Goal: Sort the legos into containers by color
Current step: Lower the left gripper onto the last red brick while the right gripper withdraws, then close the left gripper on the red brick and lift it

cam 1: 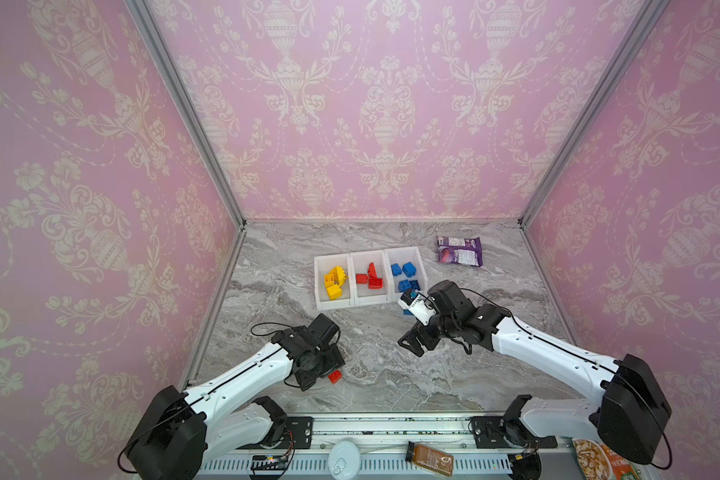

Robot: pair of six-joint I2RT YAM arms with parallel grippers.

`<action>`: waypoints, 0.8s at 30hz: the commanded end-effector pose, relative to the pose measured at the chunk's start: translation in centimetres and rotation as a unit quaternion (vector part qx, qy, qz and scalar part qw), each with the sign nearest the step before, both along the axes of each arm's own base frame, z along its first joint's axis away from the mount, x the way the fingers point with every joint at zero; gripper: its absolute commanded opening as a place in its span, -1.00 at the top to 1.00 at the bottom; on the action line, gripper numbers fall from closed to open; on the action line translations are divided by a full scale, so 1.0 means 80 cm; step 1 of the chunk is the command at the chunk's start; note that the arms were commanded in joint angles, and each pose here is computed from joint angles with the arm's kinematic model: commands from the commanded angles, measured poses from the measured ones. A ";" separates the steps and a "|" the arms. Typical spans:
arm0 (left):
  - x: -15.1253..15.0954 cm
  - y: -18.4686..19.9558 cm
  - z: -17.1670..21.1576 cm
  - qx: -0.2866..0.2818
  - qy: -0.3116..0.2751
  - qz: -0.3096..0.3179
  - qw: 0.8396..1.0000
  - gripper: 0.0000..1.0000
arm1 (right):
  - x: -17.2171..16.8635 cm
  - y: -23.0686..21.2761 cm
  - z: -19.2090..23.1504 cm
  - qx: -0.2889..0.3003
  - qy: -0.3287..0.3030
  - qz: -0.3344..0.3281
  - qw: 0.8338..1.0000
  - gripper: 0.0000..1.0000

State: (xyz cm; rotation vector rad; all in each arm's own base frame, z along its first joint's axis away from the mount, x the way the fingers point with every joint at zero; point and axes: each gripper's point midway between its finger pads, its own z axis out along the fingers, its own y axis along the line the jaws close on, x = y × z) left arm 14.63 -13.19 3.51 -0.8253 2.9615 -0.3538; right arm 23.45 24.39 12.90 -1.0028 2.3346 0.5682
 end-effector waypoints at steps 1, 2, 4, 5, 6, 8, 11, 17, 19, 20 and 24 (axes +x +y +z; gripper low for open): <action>0.006 -0.013 0.006 -0.016 0.005 0.013 1.000 -0.69 | -0.004 -0.004 0.006 0.020 0.002 -0.009 1.000 -1.00; 0.006 -0.015 0.004 -0.014 0.010 0.013 1.000 -0.69 | -0.004 -0.004 0.006 0.024 0.003 -0.010 1.000 -1.00; 0.005 -0.015 -0.001 -0.012 0.018 0.014 1.000 -0.68 | -0.005 -0.003 0.006 0.035 0.009 -0.014 0.999 -1.00; 0.007 -0.017 -0.002 -0.013 0.018 0.013 1.000 -0.67 | -0.006 -0.002 0.006 0.046 0.014 -0.014 0.999 -1.00; 0.007 -0.018 -0.003 -0.012 0.020 0.013 1.000 -0.66 | -0.007 0.000 0.006 0.057 0.019 -0.016 0.998 -1.00; 0.011 -0.022 -0.003 -0.012 0.021 0.009 1.000 -0.65 | -0.010 0.001 0.004 0.078 0.030 -0.021 0.996 -1.00; 0.010 -0.025 -0.006 -0.010 0.029 0.003 1.000 -0.64 | -0.010 -0.002 -0.002 0.094 0.041 -0.033 0.994 -1.00; 0.009 -0.029 -0.013 -0.013 0.037 0.001 0.999 -0.57 | -0.008 -0.011 -0.011 0.120 0.063 -0.058 0.989 -1.00; 0.010 -0.030 -0.015 -0.013 0.039 0.002 0.999 -0.54 | -0.005 -0.014 -0.012 0.127 0.068 -0.067 0.987 -1.00; 0.010 -0.030 -0.016 -0.014 0.040 0.001 0.999 -0.52 | -0.004 -0.016 -0.013 0.130 0.070 -0.069 0.987 -1.00; 0.010 -0.033 -0.020 -0.017 0.043 0.001 0.999 -0.46 | 0.000 -0.019 -0.014 0.135 0.076 -0.076 0.985 -1.00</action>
